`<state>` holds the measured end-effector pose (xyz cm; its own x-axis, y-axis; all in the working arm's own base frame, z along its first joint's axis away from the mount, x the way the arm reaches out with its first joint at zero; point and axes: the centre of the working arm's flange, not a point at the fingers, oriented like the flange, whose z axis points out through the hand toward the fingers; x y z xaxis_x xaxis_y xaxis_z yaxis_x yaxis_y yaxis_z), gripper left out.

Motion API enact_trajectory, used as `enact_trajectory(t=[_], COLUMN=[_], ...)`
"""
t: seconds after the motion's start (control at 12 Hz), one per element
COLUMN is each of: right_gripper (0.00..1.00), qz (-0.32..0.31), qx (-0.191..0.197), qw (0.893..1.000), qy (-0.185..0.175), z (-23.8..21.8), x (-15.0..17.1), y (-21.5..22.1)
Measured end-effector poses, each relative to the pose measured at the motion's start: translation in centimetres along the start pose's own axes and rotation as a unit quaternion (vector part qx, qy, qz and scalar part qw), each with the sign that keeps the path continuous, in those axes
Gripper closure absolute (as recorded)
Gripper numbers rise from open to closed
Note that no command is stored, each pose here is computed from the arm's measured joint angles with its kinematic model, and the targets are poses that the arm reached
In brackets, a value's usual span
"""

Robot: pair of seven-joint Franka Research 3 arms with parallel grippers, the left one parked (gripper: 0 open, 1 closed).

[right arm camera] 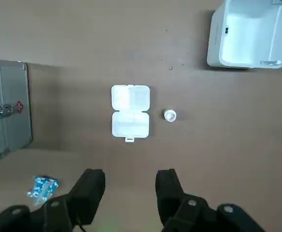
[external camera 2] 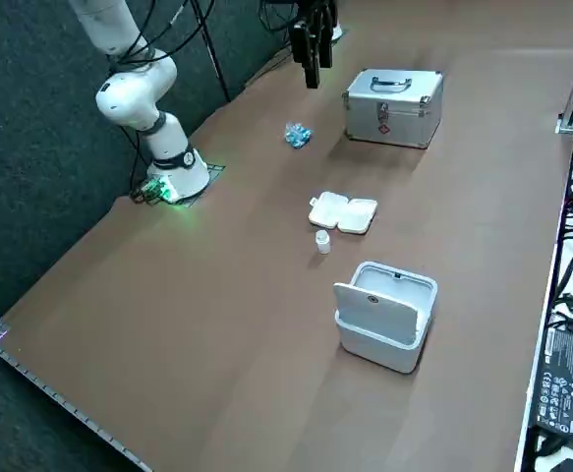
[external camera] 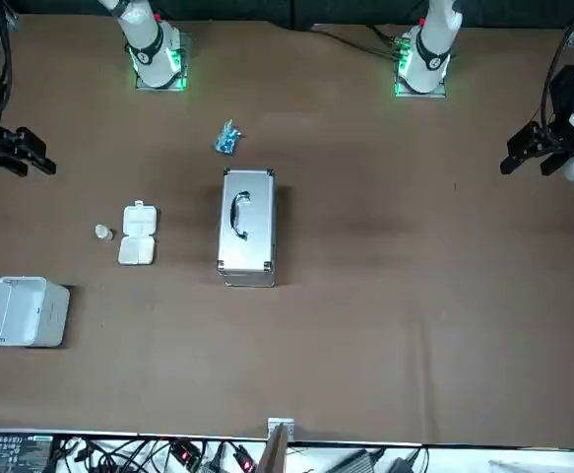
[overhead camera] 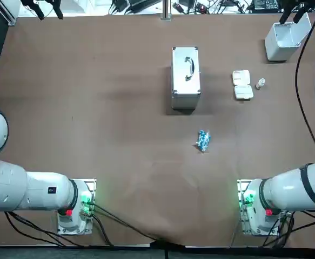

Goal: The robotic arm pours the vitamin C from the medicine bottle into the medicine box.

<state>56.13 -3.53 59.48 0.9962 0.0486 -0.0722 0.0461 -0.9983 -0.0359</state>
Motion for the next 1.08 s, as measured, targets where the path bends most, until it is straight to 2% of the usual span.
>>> enact_trajectory(t=[0.33, 1.08], right_gripper=[0.33, 0.32], qz=[0.038, 0.039], qx=[-0.001, -0.011], qw=[0.999, 0.999], qy=[0.009, 0.032], z=[-1.6, -3.0], x=[-0.3, -0.1], y=[-0.3, -0.1])
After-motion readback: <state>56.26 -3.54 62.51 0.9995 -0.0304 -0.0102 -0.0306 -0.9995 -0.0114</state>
